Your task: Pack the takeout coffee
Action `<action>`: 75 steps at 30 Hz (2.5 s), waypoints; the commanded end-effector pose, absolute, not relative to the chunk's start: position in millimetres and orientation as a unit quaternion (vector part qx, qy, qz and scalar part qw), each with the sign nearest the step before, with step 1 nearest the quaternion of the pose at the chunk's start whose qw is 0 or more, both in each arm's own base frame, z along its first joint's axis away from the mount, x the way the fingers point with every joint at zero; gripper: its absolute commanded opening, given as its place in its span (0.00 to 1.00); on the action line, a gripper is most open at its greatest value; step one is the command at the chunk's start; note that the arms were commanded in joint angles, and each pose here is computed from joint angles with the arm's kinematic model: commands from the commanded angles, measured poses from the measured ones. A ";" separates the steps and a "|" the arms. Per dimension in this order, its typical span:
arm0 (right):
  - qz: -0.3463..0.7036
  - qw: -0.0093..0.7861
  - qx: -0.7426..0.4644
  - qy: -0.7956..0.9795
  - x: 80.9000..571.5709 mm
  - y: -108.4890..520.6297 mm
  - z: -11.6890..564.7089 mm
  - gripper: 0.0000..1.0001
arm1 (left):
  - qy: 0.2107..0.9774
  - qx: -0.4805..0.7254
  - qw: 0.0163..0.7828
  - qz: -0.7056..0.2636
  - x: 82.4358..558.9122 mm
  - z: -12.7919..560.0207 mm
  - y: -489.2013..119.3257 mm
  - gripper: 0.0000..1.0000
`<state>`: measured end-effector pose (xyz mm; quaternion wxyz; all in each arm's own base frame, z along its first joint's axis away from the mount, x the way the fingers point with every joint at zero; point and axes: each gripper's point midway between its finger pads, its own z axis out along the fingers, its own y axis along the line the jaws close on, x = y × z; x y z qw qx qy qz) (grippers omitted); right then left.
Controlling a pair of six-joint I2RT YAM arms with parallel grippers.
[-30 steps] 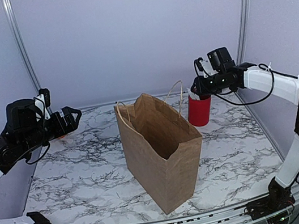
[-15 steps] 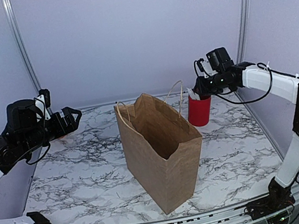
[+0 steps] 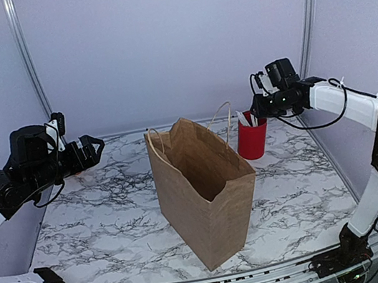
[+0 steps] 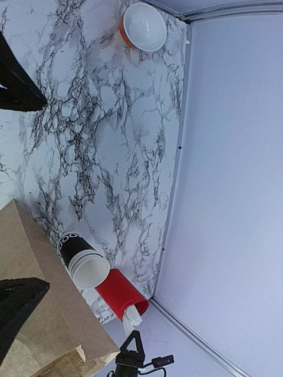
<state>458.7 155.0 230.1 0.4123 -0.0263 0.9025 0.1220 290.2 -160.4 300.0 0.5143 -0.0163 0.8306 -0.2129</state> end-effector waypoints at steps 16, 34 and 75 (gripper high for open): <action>0.094 0.432 0.003 0.897 447.8 130.2 241.7 0.35 | 0.823 -0.015 0.522 -0.225 295.2 306.3 -165.2 0.99; 0.084 0.445 0.008 0.892 443.8 121.7 256.2 0.36 | 0.823 -0.014 0.520 -0.230 294.9 306.3 -167.2 0.99; 0.052 0.422 -0.049 0.904 444.7 158.7 233.8 0.35 | 0.821 -0.013 0.515 -0.245 296.1 306.8 -173.8 0.99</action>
